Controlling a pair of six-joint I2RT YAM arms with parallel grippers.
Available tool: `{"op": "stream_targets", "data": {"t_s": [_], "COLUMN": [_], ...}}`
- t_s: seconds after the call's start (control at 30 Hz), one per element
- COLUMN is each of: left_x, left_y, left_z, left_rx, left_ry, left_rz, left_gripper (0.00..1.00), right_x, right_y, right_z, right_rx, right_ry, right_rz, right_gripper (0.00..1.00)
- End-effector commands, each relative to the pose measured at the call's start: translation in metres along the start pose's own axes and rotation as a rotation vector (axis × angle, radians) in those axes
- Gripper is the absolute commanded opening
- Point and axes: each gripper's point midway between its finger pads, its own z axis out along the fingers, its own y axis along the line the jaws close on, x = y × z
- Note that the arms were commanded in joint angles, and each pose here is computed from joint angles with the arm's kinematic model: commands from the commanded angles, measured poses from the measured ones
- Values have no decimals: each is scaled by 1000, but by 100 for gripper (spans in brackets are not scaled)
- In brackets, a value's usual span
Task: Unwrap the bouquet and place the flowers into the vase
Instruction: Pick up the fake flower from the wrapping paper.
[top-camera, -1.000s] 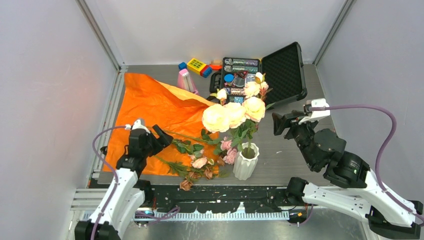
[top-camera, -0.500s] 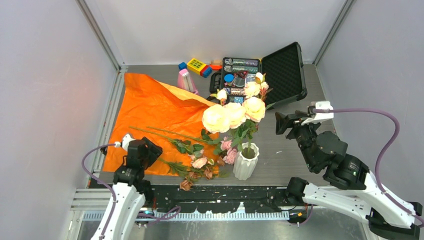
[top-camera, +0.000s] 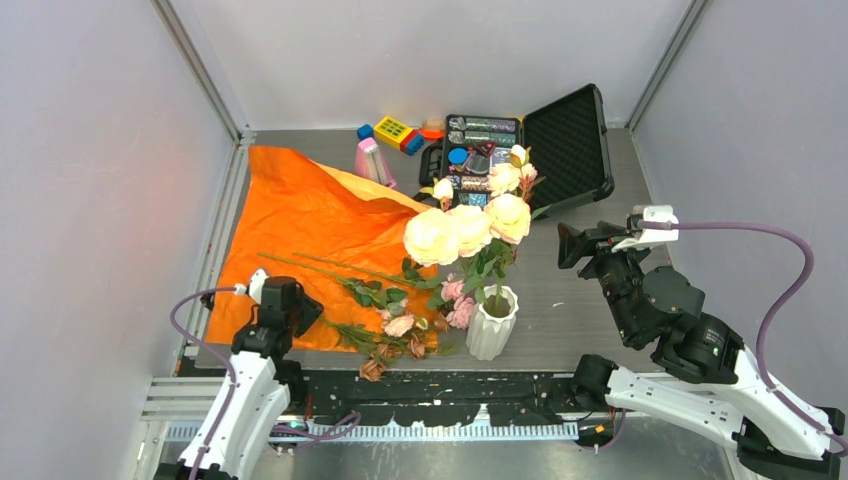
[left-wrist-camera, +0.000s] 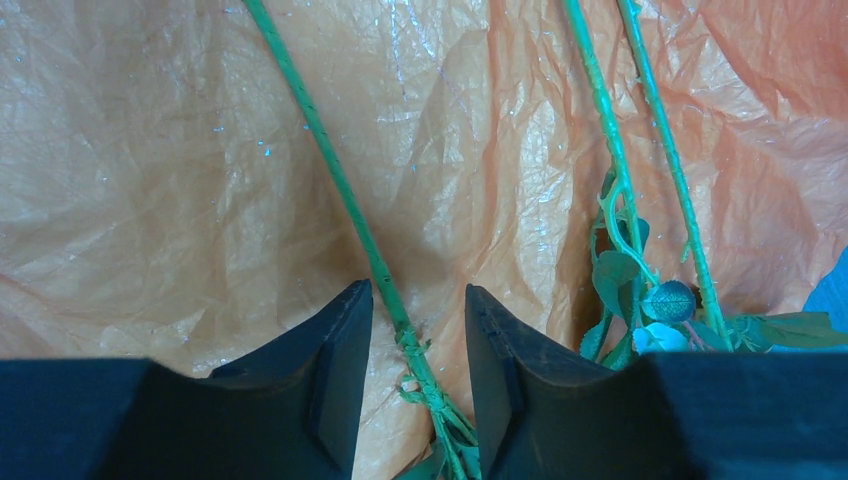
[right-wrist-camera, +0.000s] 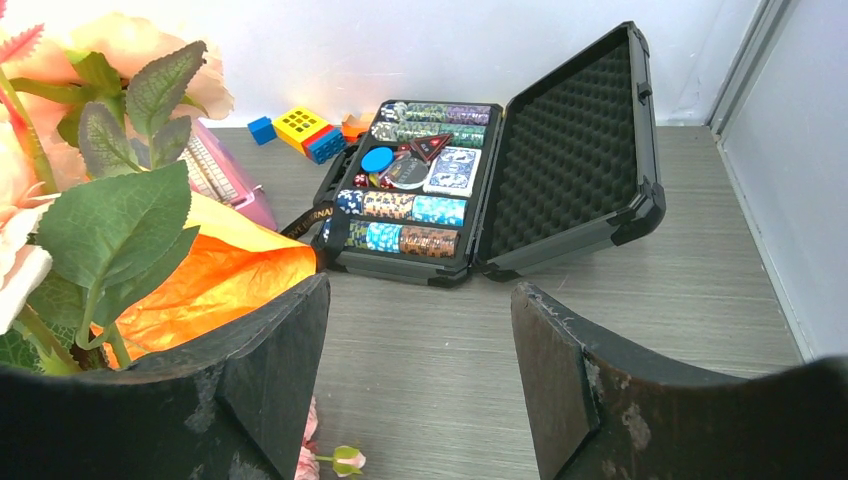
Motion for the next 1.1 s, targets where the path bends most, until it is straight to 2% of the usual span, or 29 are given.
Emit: {"op": "stream_targets", "data": {"t_s": [0.0, 0.13, 0.4, 0.63, 0.77, 1.07], "left_x": [-10, -8, -2, -6, -9, -35], "left_y": [-7, -6, -2, -7, -17, -64], "left_z": [3, 6, 11, 9, 6, -24], "left_rx": [39, 51, 49, 64, 104, 271], "left_ry": [-56, -63, -57, -65, -62, -103], "left_rz": [-32, -50, -58, -61, -54, -81], "left_gripper": [40, 35, 32, 16, 0, 0], "right_x": [-9, -9, -10, -12, -14, -24], "right_y": [-2, -2, -3, -2, -1, 18], "right_z": [1, 2, 1, 0, -1, -11], "right_rx": [24, 28, 28, 24, 9, -153], "right_ry": [-35, -32, -35, -37, -41, -56], "right_rz": [50, 45, 48, 51, 59, 75], "right_gripper": [72, 72, 72, 72, 72, 72]}}
